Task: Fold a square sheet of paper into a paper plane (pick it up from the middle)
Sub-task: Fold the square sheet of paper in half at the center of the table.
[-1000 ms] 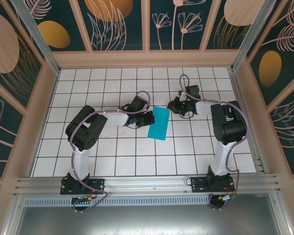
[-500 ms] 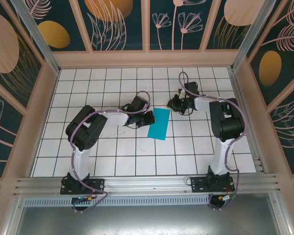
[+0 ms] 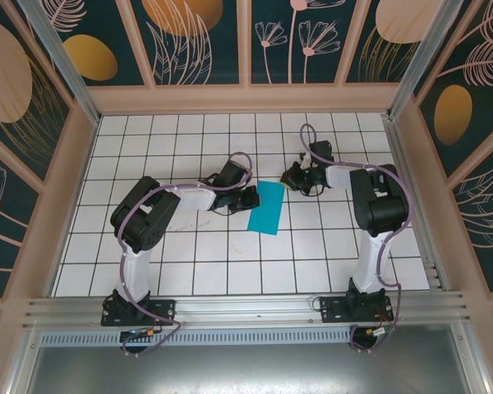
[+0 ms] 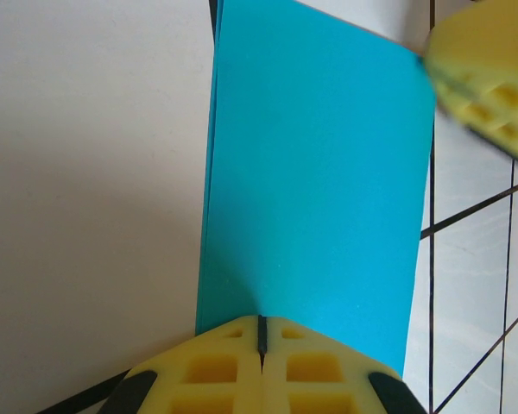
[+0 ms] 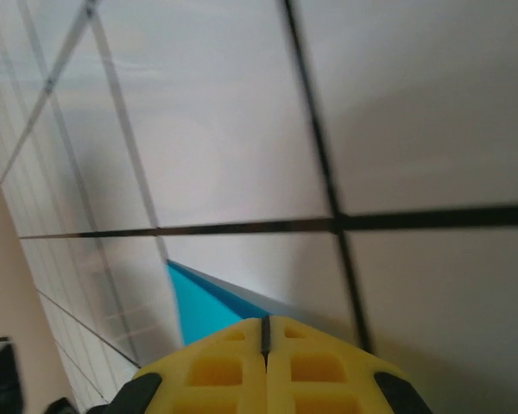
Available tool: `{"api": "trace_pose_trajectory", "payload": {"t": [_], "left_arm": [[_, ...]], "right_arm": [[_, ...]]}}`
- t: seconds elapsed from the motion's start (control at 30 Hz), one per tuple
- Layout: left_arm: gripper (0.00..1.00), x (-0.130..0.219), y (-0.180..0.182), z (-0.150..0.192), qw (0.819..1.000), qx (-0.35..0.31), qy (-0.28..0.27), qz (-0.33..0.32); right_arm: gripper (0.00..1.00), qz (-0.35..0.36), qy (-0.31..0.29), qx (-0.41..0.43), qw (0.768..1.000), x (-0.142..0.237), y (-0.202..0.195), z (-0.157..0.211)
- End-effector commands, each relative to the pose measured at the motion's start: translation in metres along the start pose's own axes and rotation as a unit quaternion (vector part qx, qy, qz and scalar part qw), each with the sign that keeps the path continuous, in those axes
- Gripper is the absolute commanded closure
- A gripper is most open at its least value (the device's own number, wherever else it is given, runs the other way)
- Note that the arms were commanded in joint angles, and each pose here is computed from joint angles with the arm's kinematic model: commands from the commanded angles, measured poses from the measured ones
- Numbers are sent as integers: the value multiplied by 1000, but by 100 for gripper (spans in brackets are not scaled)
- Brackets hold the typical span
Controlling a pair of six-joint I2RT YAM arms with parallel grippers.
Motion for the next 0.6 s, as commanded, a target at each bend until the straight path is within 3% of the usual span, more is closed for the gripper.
{"api": "trace_pose_trajectory", "payload": {"t": [0.0,0.33,0.57], "left_arm": [[100,-17,39,16,997,17,26,-77],[100,-14,38,16,997,17,22,-74],[100,-15,39,17,997,16,25,-75]], "right_arm": [[100,14,5,-23,1000,-8,-18,7],[100,-38,-31,20,999,20,23,-9],[100,-49,-27,14,998,23,23,4]]}}
Point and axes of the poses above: each hand's point on the last joint's axis, 136 mm out from that joint toward the fingers, its own x axis back along the fingers, its own y axis along the line the jaws close on, z = x × y, the point moved 6 cm from there along x, back along the fingers, and after that the axes turned 8 degrees about x, right-handed, at the moved point
